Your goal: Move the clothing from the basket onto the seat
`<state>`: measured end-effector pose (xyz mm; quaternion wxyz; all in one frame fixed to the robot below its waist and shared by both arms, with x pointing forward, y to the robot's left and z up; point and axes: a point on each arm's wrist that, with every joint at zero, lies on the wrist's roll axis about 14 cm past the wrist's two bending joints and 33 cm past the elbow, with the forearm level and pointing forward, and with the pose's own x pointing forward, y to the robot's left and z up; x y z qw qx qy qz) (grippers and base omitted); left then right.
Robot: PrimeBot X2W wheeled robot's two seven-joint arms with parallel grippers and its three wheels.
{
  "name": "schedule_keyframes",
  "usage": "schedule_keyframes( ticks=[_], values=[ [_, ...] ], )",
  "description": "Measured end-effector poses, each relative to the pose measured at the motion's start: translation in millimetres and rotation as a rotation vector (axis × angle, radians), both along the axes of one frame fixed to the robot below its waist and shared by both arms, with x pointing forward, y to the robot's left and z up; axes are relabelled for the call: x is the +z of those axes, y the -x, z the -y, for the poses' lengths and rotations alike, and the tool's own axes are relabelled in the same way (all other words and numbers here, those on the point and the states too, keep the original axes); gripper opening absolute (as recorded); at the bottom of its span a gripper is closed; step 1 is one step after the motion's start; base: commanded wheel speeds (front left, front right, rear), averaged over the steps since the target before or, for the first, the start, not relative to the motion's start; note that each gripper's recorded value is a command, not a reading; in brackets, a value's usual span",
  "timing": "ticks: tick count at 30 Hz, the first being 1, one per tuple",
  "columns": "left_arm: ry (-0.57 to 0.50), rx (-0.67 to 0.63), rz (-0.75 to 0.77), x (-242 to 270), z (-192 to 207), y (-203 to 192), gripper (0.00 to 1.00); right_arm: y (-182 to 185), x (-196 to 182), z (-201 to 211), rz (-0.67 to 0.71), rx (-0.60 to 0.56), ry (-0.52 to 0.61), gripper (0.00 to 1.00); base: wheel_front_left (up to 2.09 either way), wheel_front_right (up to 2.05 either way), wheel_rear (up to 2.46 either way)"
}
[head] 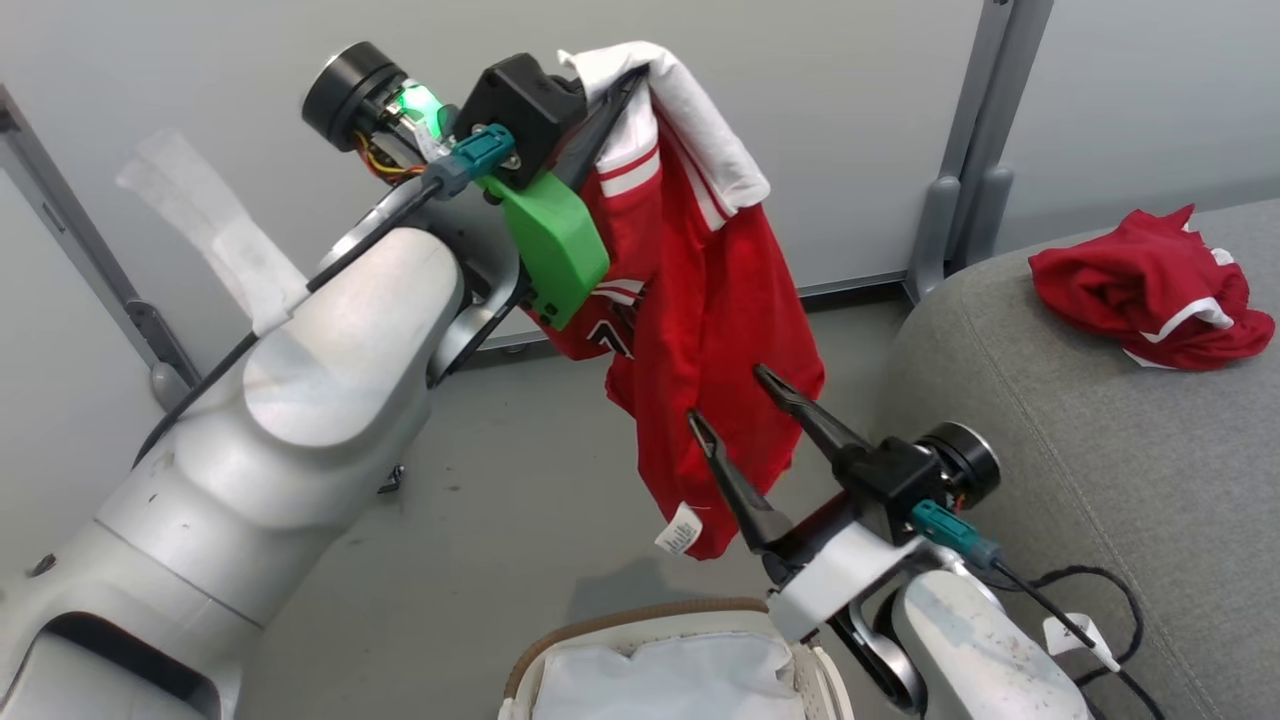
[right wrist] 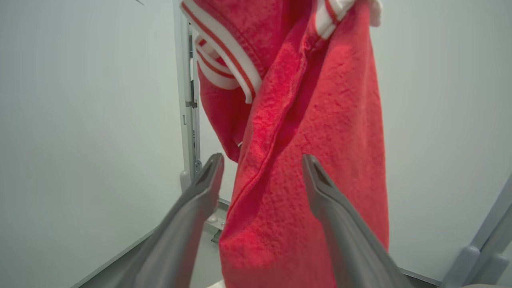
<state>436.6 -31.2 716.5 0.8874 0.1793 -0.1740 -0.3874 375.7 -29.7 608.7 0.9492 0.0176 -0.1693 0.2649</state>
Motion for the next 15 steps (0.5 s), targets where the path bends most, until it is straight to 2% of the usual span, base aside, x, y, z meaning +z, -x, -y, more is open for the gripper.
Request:
schedule_keyframes(
  ticks=[4,7,15],
  values=[
    [0.006,-0.013,0.005,6,7,5,0.00,-3,3,-22,0.004,0.067,0.022,1.00,0.00,0.00,0.00],
    [0.002,-0.022,0.008,7,11,9,0.00,-12,4,-27,0.013,0.074,0.055,1.00,0.00,0.00,0.00],
    [0.006,-0.033,0.006,9,12,18,0.00,-43,9,-12,0.025,-0.003,0.112,1.00,0.00,0.00,0.00]
  ],
)
